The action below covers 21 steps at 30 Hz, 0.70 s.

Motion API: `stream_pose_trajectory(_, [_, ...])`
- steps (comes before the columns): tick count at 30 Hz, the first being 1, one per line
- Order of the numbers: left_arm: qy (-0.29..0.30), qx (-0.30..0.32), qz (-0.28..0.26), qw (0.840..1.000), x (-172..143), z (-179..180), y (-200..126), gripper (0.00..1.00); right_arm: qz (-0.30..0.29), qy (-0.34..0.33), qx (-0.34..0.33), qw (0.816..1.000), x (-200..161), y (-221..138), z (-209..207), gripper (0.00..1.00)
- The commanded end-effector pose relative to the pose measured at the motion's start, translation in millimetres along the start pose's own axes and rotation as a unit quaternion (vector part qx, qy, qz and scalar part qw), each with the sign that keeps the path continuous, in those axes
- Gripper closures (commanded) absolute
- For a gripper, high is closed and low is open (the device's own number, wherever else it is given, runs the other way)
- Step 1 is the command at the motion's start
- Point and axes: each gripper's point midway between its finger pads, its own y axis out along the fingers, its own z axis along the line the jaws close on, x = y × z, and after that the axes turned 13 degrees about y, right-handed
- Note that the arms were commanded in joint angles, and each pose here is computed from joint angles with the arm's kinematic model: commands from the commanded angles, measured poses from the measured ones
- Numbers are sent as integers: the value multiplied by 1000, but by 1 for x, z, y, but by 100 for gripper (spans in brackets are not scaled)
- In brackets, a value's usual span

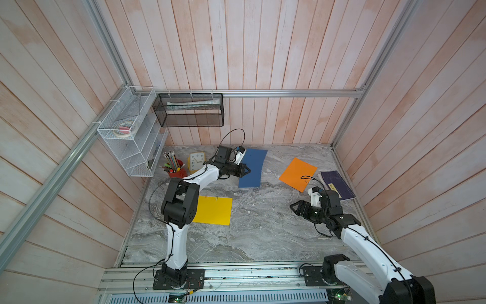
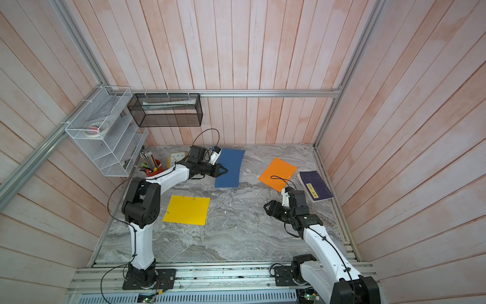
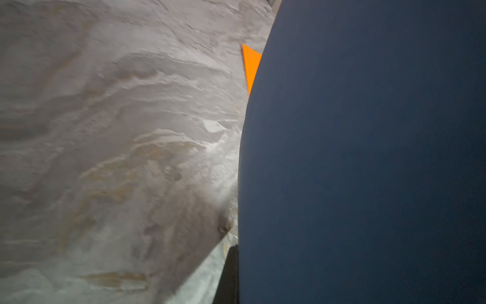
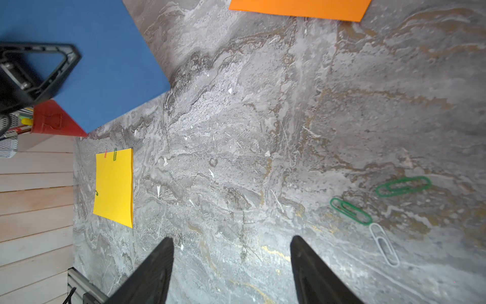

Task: Unclip the paperclips from the documents
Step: Place the document at the center of the board.

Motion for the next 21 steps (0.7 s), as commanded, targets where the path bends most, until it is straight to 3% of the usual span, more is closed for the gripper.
stream_pose_trajectory(1, [-25, 46, 8, 999, 5, 41, 4, 100, 0, -5, 21, 1000, 1, -3, 15, 28])
stream_pose_trajectory(11, [-84, 152, 61, 983, -22, 146, 8, 100, 8, -10, 30, 999, -2, 0, 19, 26])
stream_pose_trajectory(21, [-100, 216, 93, 967, -42, 184, 1, 97, 14, -14, 34, 999, -3, 2, 22, 26])
